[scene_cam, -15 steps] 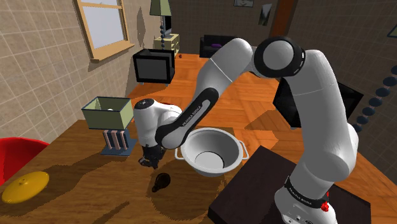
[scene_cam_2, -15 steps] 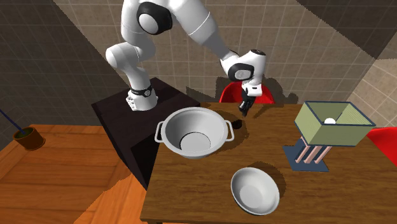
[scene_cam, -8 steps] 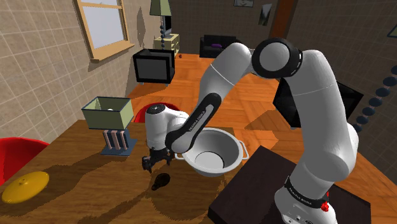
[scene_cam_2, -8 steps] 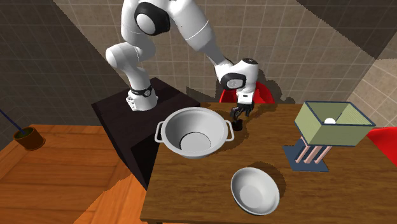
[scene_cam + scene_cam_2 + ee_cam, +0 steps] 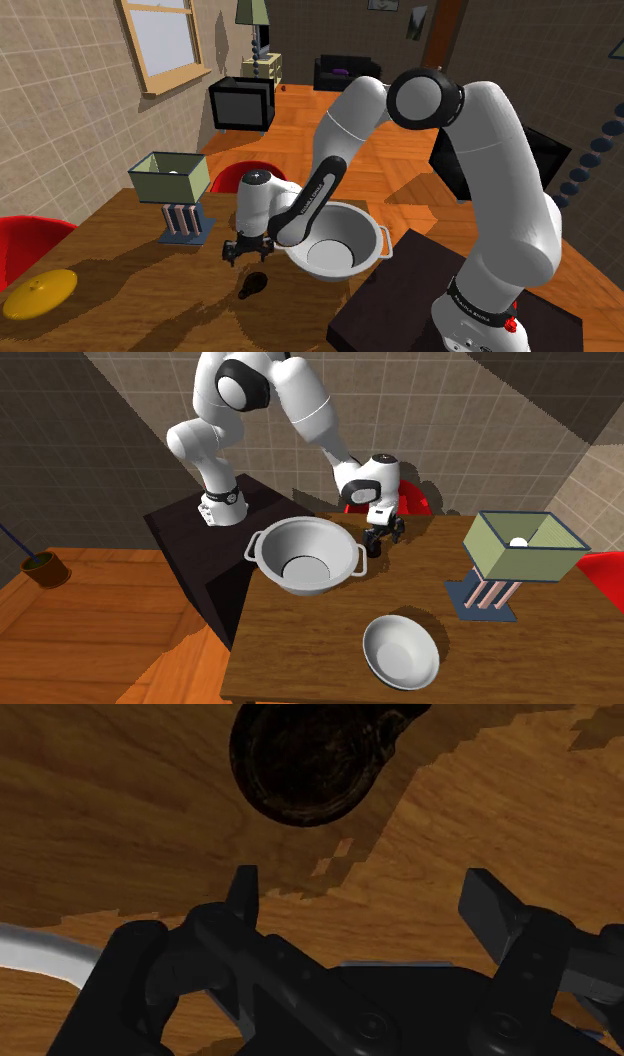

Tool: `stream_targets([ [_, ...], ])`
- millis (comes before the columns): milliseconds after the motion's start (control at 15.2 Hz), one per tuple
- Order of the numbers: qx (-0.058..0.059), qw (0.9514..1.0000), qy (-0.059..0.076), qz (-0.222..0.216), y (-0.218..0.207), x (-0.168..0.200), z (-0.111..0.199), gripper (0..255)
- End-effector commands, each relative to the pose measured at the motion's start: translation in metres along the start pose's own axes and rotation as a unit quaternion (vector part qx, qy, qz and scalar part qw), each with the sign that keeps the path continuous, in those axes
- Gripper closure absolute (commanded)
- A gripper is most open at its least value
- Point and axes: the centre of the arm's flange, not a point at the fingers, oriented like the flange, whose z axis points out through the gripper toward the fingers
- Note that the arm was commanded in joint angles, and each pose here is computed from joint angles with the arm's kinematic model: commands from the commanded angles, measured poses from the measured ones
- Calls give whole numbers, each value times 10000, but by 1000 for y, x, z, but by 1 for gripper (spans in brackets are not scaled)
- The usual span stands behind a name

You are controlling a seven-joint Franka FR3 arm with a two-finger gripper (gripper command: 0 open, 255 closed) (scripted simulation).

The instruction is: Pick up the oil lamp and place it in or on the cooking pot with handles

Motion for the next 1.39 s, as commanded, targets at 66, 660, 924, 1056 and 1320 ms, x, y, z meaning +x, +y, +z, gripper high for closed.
stream_targets([
  [66, -223, 9994, -258, 35, 16, -15, 46, 0],
  [660, -223, 9994, -258, 35, 16, -15, 46, 255],
  [924, -223, 9994, -258, 36, 17, -15, 46, 255],
  [1056, -223, 9994, -258, 36, 17, -16, 46, 255],
  [1320, -505, 9978, -394, -190, 2, -22, 42, 0],
])
